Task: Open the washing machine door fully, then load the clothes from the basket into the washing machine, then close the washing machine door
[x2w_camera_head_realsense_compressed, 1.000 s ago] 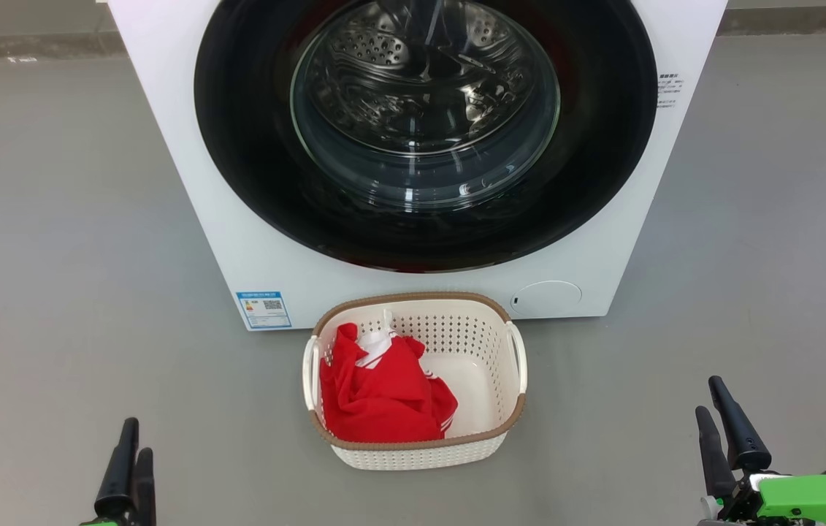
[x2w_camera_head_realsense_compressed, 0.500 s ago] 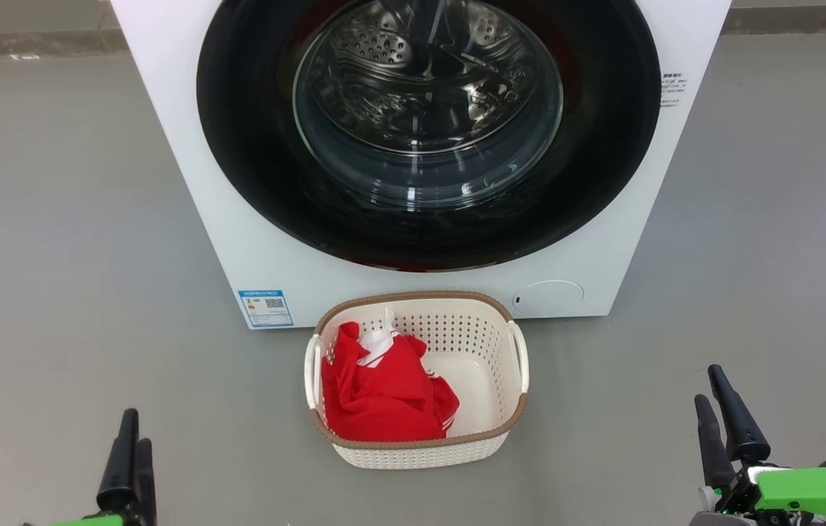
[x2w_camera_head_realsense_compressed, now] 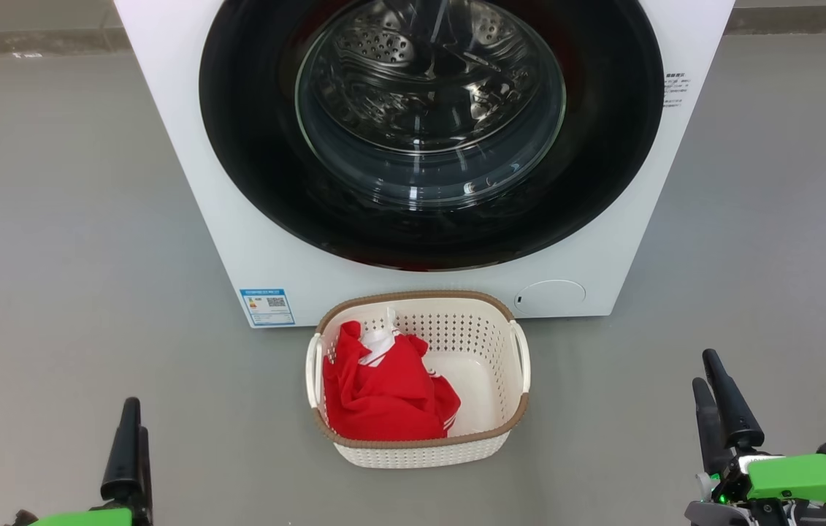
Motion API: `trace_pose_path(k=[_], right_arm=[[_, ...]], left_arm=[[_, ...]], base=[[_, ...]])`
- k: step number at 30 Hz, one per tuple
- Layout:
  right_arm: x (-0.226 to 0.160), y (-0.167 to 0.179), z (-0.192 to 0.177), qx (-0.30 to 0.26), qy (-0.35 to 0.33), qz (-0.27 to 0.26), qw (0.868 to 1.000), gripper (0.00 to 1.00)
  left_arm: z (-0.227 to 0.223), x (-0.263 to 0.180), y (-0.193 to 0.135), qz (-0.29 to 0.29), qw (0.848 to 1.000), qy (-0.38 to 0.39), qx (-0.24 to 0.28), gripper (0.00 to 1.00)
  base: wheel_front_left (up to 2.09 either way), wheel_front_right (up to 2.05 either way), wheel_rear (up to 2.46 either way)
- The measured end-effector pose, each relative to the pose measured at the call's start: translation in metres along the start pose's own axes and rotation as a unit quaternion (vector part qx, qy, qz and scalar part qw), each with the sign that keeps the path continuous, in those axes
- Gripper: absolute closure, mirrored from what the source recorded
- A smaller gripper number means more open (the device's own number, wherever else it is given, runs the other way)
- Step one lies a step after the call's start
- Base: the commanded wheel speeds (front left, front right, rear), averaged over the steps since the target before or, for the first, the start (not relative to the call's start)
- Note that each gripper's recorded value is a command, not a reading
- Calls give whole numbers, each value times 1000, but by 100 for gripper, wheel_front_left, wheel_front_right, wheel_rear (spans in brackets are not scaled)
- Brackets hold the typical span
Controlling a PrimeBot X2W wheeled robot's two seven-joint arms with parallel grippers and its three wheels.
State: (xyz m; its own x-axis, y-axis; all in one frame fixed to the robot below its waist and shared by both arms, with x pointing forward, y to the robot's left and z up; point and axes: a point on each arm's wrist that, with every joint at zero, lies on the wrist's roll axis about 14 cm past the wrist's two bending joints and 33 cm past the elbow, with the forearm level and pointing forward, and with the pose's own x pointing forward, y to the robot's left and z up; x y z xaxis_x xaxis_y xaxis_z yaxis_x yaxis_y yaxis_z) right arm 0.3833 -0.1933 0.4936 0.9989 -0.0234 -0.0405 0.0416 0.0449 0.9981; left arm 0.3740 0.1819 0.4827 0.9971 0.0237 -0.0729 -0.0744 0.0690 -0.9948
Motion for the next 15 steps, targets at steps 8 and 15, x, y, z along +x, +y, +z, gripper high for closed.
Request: trace_pose_path(k=[8,15], right_arm=[[4,11,-3,-29,1,16,999,0],[6,15,-7,-67,6,23,997,0]], left_arm=[[0,1,-6,-9,999,-5,39,0],[0,1,-10,-16,997,-7,81,0]], base=[[0,0,0],[0,0,0]])
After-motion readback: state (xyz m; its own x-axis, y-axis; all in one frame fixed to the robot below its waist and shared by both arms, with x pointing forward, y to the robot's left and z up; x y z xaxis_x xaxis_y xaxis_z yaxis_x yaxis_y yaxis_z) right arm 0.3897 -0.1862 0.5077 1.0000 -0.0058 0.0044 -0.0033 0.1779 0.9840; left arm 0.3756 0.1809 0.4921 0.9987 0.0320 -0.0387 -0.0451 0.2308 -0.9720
